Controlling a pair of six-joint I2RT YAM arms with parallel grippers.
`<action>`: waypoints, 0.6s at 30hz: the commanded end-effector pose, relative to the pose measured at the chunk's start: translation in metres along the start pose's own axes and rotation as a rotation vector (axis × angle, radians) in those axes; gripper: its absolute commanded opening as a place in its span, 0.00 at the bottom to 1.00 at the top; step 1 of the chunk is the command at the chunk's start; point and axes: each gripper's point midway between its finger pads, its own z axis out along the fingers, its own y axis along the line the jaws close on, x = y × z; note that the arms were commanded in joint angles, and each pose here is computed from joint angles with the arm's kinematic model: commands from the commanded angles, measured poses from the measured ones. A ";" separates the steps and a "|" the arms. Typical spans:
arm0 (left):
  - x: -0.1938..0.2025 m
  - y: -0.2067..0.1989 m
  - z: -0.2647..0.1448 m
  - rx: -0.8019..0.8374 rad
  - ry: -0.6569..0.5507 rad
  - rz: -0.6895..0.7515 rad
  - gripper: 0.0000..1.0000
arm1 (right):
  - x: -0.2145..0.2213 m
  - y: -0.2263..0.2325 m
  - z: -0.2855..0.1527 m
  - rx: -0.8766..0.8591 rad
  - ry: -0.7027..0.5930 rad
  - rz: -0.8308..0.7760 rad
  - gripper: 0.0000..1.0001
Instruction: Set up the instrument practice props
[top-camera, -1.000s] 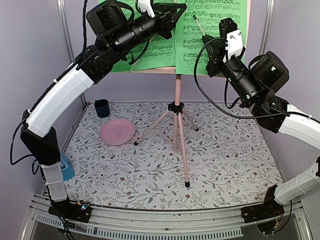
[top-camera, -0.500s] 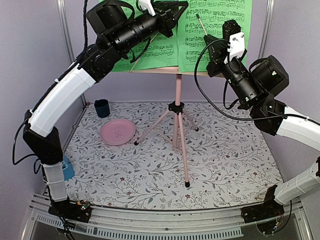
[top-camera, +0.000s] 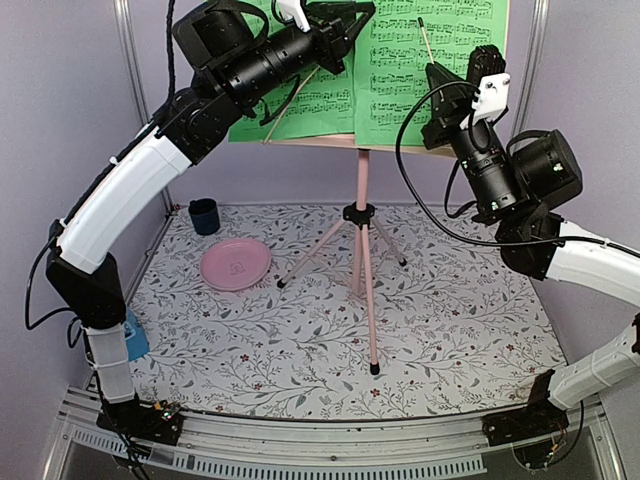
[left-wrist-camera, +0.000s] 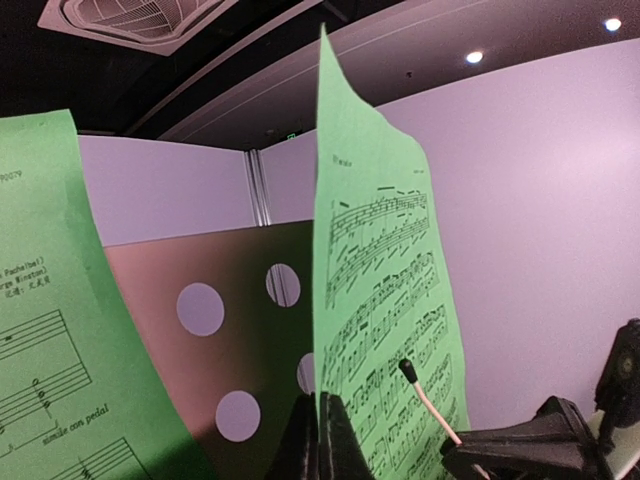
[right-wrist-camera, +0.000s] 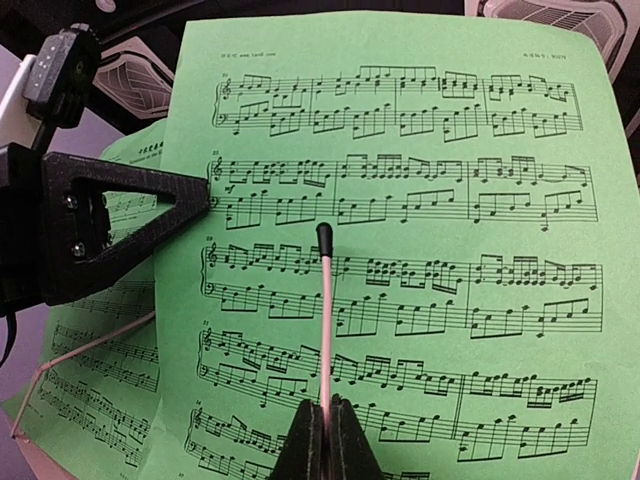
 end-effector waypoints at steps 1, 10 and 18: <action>0.002 0.008 0.002 -0.010 -0.007 -0.001 0.00 | -0.019 -0.012 -0.001 0.062 -0.077 0.034 0.04; -0.002 0.009 0.002 -0.007 -0.017 0.002 0.00 | -0.013 -0.015 0.007 0.105 -0.048 0.011 0.18; -0.002 0.012 0.001 -0.018 -0.017 0.000 0.06 | -0.020 -0.003 0.003 0.012 -0.067 0.031 0.56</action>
